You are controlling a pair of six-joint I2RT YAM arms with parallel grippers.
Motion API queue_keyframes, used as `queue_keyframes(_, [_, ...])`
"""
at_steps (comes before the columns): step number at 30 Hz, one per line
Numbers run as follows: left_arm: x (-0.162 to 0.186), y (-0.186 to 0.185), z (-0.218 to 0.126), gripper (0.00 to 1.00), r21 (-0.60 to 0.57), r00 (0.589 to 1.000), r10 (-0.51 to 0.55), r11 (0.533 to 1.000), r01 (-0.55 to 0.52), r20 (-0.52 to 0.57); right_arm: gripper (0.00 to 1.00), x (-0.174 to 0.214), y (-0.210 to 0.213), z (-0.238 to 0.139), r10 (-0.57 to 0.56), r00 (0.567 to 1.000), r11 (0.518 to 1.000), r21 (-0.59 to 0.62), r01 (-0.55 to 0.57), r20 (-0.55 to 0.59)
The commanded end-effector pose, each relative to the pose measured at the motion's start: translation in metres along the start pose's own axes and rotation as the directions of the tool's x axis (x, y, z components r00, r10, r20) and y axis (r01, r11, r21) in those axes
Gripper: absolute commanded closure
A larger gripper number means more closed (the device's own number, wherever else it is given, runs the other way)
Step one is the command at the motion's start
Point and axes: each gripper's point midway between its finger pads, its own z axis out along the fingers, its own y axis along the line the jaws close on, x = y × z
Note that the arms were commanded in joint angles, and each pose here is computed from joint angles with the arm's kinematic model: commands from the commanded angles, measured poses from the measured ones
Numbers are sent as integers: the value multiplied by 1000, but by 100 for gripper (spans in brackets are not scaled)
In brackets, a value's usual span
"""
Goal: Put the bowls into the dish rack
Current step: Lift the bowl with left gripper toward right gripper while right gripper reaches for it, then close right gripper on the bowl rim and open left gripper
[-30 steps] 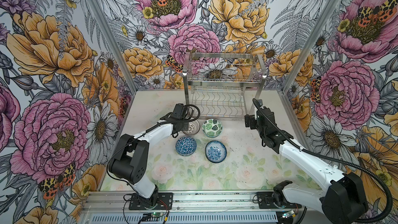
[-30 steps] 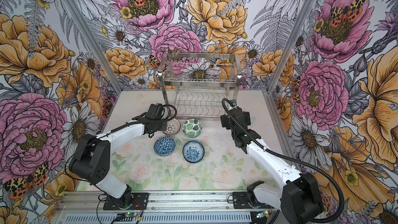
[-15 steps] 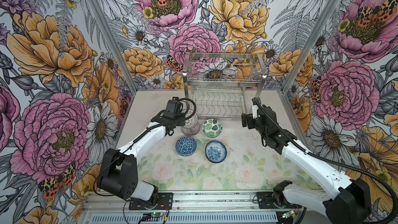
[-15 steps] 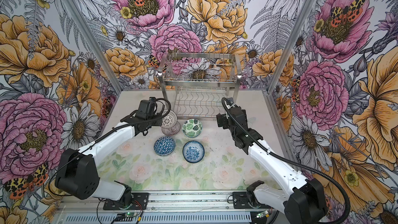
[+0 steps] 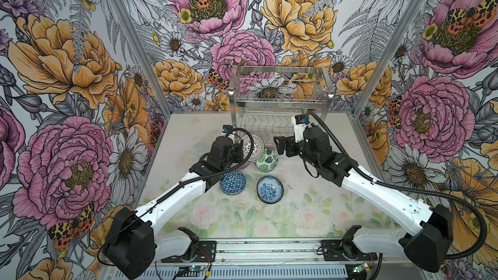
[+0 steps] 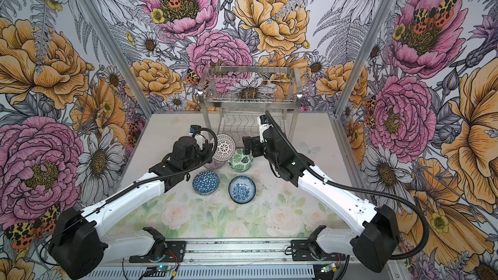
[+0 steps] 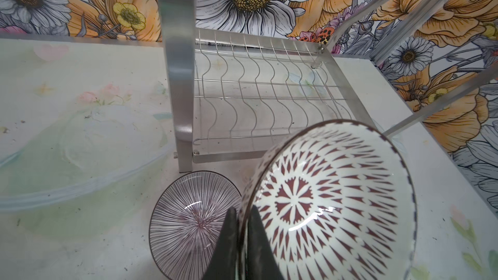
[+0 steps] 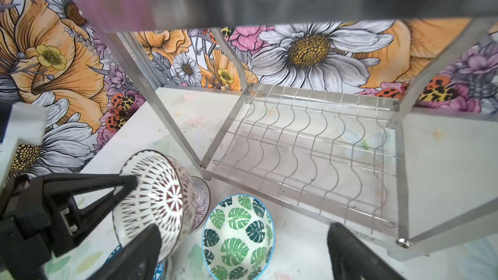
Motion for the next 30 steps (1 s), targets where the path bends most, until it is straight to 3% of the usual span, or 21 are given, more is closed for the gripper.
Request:
queue_keyframes(1, [-38,-18,-3,100,69,983,-96,994,86,156,3,5,19,12,68,997,997,-20,-69,-29])
queue_keyframes(11, [-40,-40,6,100,133,985,-94,988,75,146,14,38,22,53,132,986,989,75,-125,-101])
queue_keyframes(15, [-39,-45,8,100,154,985,-96,985,74,145,32,42,17,60,142,985,986,106,-132,-96])
queue_keyframes(19, [-40,-47,8,100,166,984,-98,983,73,147,65,44,17,64,156,984,983,112,-146,-88])
queue_keyframes(27, [-38,-55,9,100,195,986,-96,978,69,137,87,51,16,72,167,981,980,127,-154,-101])
queue_keyframes(29, [-38,-55,8,100,197,986,-98,978,70,136,99,47,16,71,161,983,980,130,-149,-92])
queue_keyframes(30, [-38,-55,8,100,199,986,-99,978,70,137,100,46,14,70,156,984,980,136,-143,-87])
